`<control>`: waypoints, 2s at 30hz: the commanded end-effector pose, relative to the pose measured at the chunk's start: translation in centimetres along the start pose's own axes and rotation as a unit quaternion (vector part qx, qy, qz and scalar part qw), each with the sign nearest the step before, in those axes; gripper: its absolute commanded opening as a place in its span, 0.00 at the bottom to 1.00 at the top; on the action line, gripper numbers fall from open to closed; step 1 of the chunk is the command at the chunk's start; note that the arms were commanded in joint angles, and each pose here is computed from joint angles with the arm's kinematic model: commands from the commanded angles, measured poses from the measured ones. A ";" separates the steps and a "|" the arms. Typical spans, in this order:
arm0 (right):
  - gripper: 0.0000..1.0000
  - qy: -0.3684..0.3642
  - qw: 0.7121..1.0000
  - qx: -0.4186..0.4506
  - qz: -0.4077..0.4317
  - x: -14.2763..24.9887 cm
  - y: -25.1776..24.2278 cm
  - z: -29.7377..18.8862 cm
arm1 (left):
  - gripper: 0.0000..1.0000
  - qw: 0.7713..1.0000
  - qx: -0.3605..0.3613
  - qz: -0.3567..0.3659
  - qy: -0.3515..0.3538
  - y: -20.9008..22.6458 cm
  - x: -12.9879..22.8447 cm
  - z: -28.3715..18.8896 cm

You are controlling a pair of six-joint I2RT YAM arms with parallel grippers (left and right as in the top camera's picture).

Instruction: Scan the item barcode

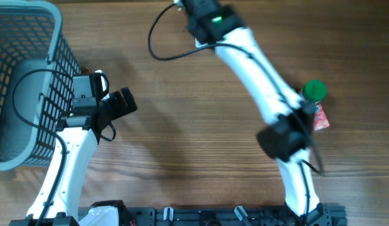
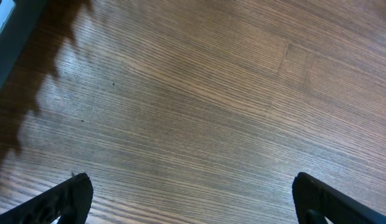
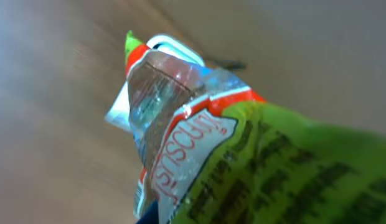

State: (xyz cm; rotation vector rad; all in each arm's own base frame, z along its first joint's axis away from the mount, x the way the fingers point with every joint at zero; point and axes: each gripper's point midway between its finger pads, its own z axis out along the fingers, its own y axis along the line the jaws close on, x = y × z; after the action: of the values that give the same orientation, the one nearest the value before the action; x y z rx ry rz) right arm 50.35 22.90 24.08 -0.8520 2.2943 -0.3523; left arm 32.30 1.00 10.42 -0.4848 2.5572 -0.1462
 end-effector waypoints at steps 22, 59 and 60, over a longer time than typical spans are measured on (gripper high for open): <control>0.09 0.421 0.858 -0.268 0.118 29.8 11.0 4.6 | 1.00 1.000 0.004 -0.004 0.003 0.0 0.1 0.2; 1.00 0.098 0.967 -0.059 0.228 15.9 -2.2 -0.7 | 1.00 1.000 0.004 -0.004 0.003 0.0 0.1 0.2; 1.00 0.084 0.968 -0.055 0.231 15.3 -2.5 -0.6 | 1.00 1.000 0.004 -0.004 0.003 0.0 0.1 0.2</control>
State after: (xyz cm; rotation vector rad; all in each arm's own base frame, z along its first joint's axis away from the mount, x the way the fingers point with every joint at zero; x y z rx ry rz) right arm 41.18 10.74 17.60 -0.3622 2.6485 -0.0873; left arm 32.31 1.00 10.43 -0.4848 2.5569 -0.1462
